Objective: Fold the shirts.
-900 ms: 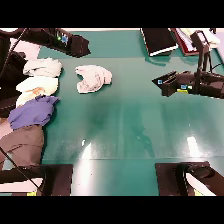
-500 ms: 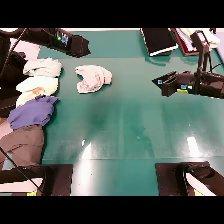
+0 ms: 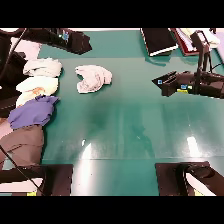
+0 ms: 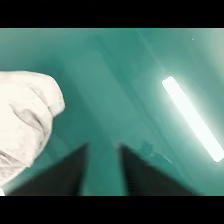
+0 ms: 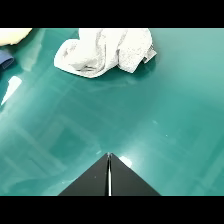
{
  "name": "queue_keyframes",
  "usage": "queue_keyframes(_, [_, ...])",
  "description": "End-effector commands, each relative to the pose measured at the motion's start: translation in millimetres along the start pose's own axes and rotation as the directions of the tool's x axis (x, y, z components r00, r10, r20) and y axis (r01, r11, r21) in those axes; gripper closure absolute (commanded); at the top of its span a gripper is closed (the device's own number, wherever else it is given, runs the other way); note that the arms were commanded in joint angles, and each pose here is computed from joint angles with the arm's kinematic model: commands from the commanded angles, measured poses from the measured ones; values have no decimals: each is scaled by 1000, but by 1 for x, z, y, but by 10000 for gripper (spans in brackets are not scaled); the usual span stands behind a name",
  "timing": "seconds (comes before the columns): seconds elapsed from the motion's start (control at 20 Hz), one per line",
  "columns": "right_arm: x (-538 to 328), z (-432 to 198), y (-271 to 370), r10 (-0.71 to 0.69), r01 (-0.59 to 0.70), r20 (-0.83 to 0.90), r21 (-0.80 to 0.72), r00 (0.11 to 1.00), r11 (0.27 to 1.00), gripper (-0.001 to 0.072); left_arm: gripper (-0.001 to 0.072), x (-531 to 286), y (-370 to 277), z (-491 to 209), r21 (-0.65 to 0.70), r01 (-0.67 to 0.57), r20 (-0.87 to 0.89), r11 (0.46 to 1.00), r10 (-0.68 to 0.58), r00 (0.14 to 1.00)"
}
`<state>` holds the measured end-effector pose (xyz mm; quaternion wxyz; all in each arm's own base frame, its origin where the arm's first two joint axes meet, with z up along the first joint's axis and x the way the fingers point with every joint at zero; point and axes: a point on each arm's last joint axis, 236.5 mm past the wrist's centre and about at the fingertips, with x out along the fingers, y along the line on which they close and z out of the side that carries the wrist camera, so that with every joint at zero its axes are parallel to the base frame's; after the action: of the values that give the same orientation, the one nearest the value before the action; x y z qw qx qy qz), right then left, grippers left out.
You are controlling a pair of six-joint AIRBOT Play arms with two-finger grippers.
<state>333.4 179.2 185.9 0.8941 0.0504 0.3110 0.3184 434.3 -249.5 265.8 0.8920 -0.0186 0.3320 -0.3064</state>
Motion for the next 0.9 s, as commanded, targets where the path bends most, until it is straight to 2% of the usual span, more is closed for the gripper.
queue_keyframes(0.0, [0, 2, 5, 21, -21, 10, 17, 1000, 1000, 700, 180, 22, 50, 1, 16, -176, 5, 984, 176, 984])
queue_keyframes(0.1, [0, 5, 4, 17, -17, 23, 18, 1000, 1000, 700, 180, 56, 83, -28, 34, -256, -102, 966, 258, 961])
queue_keyframes(0.4, [0, 5, 4, 18, -18, 23, 19, 1000, 1000, 700, 179, 178, 129, -136, 0, -278, -385, 960, 257, 886])
queue_keyframes(0.55, [0, 5, 4, 18, -18, 23, 19, 1000, 1000, 699, 180, 213, 137, -164, -26, -268, -418, 963, 233, 878])
queue_keyframes(0.7, [0, 5, 4, 18, -18, 24, 19, 1000, 1000, 700, 182, 223, 136, -161, -67, -266, -389, 962, 221, 894])
queue_keyframes(0.75, [0, 6, 4, 17, -18, 25, 19, 1000, 1000, 700, 324, 222, 136, -157, -70, -267, -379, 961, 222, 898])
queue_keyframes(0.8, [0, 6, 4, 17, -17, 26, 19, 1000, 1000, 700, 655, 219, 135, -152, -68, -269, -371, 961, 226, 901])
queue_keyframes(0.85, [0, 6, 4, 16, -17, 27, 19, 1000, 1000, 699, 687, 214, 135, -146, -59, -272, -367, 961, 232, 901])
